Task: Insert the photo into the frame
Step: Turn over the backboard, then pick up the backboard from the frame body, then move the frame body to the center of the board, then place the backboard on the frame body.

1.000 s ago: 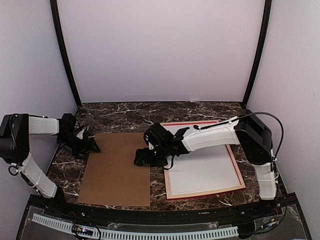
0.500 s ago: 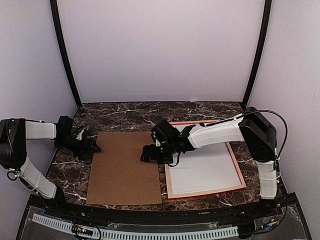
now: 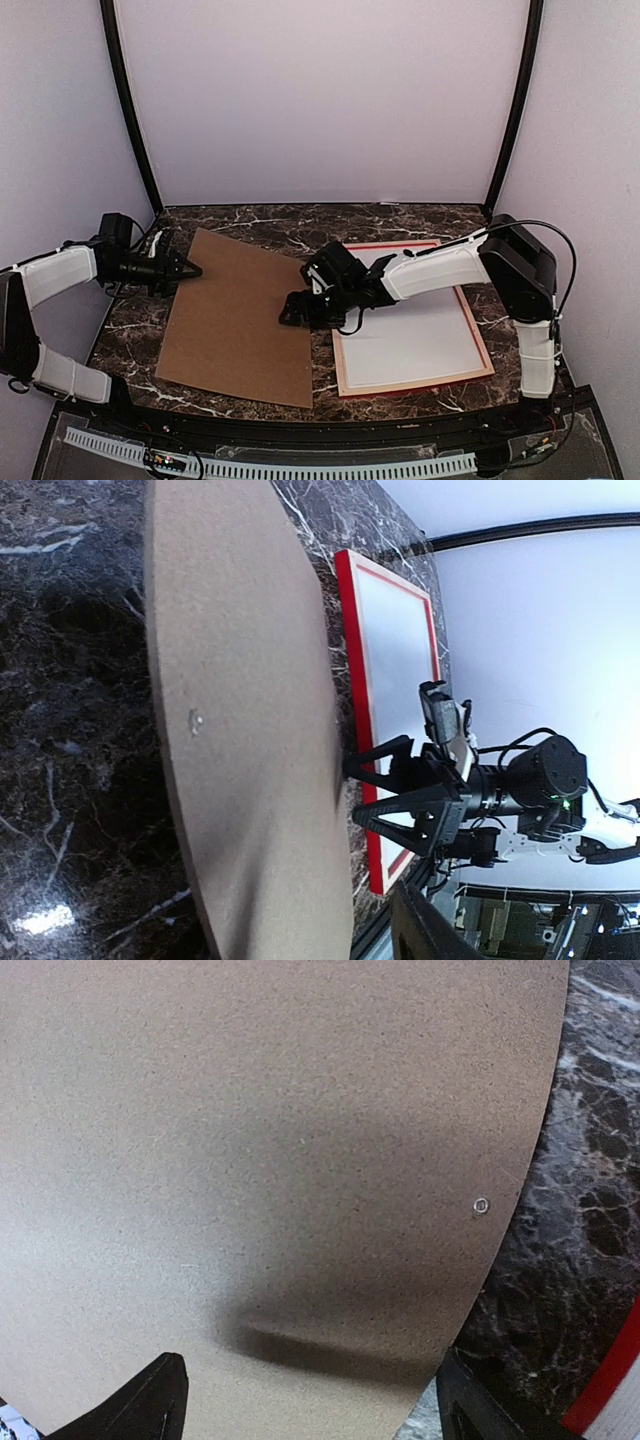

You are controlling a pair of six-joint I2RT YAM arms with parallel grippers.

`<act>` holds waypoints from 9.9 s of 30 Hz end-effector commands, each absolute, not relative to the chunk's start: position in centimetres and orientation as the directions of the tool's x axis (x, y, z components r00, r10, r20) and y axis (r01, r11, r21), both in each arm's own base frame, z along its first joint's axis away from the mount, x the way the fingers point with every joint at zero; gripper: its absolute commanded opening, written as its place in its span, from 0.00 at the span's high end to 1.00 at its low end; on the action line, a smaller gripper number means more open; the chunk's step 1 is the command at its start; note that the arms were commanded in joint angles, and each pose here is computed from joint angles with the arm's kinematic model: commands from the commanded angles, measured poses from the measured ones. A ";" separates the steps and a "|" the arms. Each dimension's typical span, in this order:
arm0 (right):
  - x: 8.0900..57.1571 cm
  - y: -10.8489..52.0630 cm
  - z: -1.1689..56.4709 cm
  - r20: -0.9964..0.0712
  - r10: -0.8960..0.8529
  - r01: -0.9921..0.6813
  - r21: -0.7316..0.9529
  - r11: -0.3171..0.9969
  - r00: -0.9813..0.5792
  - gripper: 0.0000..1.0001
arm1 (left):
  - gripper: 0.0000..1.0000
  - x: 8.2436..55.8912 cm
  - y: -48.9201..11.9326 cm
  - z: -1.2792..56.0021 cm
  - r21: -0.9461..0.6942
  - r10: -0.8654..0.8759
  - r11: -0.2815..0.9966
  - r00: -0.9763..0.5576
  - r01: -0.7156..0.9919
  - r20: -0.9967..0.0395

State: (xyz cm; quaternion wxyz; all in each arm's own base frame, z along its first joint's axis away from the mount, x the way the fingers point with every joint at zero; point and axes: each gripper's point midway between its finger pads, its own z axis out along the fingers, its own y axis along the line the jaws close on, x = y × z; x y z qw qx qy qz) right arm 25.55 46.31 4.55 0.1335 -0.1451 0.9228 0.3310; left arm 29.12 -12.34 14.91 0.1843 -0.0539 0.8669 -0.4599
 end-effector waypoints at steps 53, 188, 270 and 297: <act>26.8 41.8 13.4 -0.362 -0.119 -0.376 0.815 0.442 -0.924 0.01 | 0.47 25.8 -31.1 33.1 -0.838 0.016 0.282 -0.876 0.467 -0.482; 28.0 27.9 23.8 -0.413 0.112 -0.350 0.864 0.362 -0.904 1.00 | 0.27 25.3 -26.1 10.2 -0.559 -0.014 0.805 -0.936 0.199 -0.352; 28.8 15.3 22.2 -0.342 0.367 -0.211 0.912 0.351 -0.865 1.00 | 0.74 24.6 -26.1 2.9 -0.382 -0.025 0.921 -0.964 0.081 -0.265; 28.4 27.8 16.7 -0.219 0.187 -0.170 0.954 0.247 -0.958 1.00 | 0.33 29.5 -22.1 9.7 -0.399 -0.114 0.914 -0.900 0.071 -0.422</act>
